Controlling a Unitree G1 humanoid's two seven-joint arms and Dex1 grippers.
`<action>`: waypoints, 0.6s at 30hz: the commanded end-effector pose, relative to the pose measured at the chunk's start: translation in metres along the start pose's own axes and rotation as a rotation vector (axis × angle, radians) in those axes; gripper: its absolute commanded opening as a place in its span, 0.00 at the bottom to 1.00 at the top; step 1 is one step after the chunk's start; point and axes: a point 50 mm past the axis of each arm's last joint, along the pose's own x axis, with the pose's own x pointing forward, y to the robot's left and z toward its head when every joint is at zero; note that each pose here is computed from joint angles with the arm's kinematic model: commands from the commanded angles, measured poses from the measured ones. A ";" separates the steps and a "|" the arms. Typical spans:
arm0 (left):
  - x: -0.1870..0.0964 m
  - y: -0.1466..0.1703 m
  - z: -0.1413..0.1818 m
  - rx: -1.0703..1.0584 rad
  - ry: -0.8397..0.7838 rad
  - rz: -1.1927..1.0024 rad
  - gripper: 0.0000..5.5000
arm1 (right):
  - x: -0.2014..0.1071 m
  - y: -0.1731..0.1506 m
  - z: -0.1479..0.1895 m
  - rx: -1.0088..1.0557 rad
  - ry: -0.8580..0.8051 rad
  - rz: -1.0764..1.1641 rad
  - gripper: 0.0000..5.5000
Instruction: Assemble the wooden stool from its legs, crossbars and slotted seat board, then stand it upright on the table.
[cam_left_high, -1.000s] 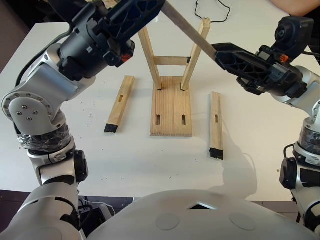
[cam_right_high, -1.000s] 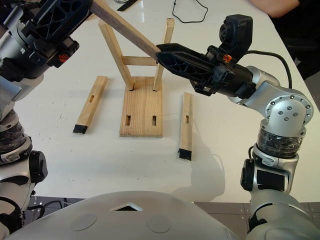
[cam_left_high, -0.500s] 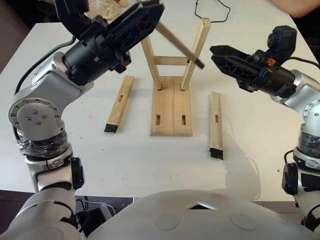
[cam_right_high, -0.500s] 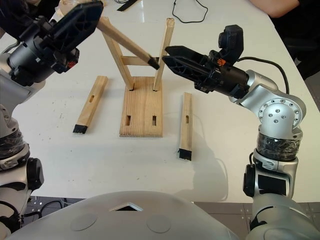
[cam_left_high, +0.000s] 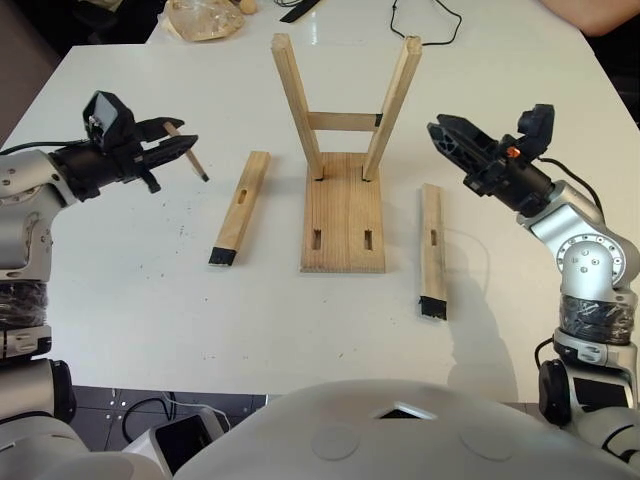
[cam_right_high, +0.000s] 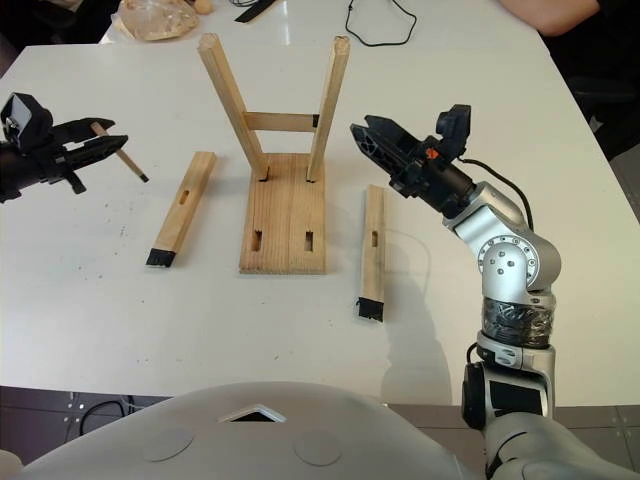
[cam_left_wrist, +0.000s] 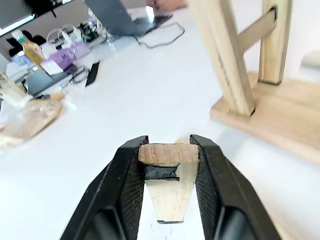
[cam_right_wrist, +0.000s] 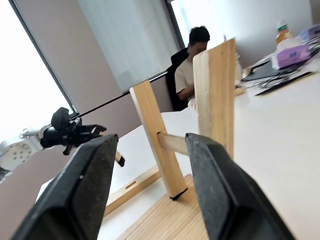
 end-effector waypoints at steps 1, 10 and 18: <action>-0.006 0.002 -0.003 0.004 0.047 -0.037 0.24 | 0.002 -0.009 0.020 -0.069 -0.126 -0.143 0.45; 0.002 -0.023 -0.024 -0.086 0.104 -0.162 0.24 | 0.006 -0.017 0.026 -0.083 -0.198 -0.267 0.45; 0.034 -0.066 0.003 -0.137 -0.074 -0.348 0.24 | 0.013 -0.024 0.028 -0.054 -0.215 -0.297 0.45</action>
